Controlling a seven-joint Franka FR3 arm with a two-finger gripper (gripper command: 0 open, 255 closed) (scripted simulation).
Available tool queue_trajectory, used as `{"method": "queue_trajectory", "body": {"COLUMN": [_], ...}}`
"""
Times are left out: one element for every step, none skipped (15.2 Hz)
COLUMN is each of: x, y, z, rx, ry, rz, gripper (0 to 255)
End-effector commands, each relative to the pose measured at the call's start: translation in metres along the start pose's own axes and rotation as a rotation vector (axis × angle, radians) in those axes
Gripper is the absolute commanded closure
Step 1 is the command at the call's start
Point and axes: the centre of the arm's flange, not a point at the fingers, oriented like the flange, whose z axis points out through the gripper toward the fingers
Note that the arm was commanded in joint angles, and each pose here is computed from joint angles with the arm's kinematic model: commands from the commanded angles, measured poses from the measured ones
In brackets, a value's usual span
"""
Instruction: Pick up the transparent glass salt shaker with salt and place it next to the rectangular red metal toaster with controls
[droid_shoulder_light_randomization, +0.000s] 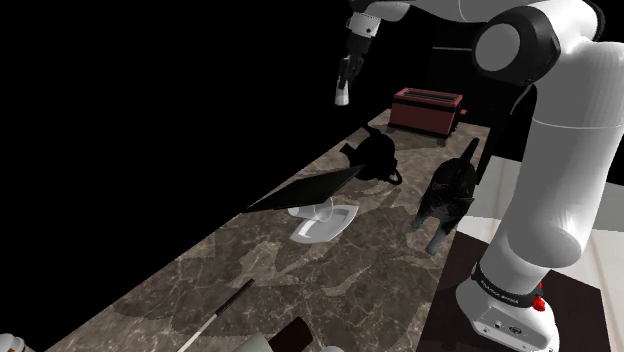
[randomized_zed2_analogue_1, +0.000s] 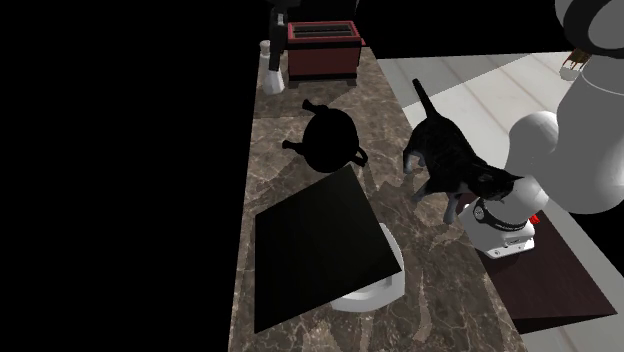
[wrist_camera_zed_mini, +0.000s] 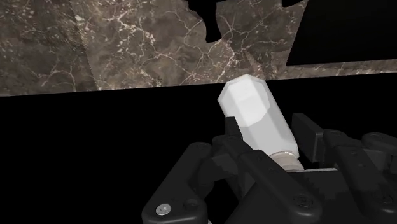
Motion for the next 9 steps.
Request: {"method": "queue_trajectory", "body": {"x": [-0.013,-0.020,-0.027,-0.034,-0.040,-0.047,-0.054,-0.060,-0.067], "y": [0.023,0.034,0.045,0.056,0.067,0.078,0.089,0.100,0.111], "z": [-0.008,-0.011,-0.014,-0.017,-0.020,-0.023,-0.026,-0.029,-0.032], "rx": [0.000,0.000,0.000,0.000,0.000,0.000,0.000,0.000,0.000], "ry": [0.000,0.000,0.000,0.000,0.000,0.000,0.000,0.000,0.000], "rz": [-0.001,-0.001,-0.001,-0.001,-0.001,-0.001,-0.001,-0.001,-0.001], "gripper": [255,255,255,255,255,255,255,255,255]}}
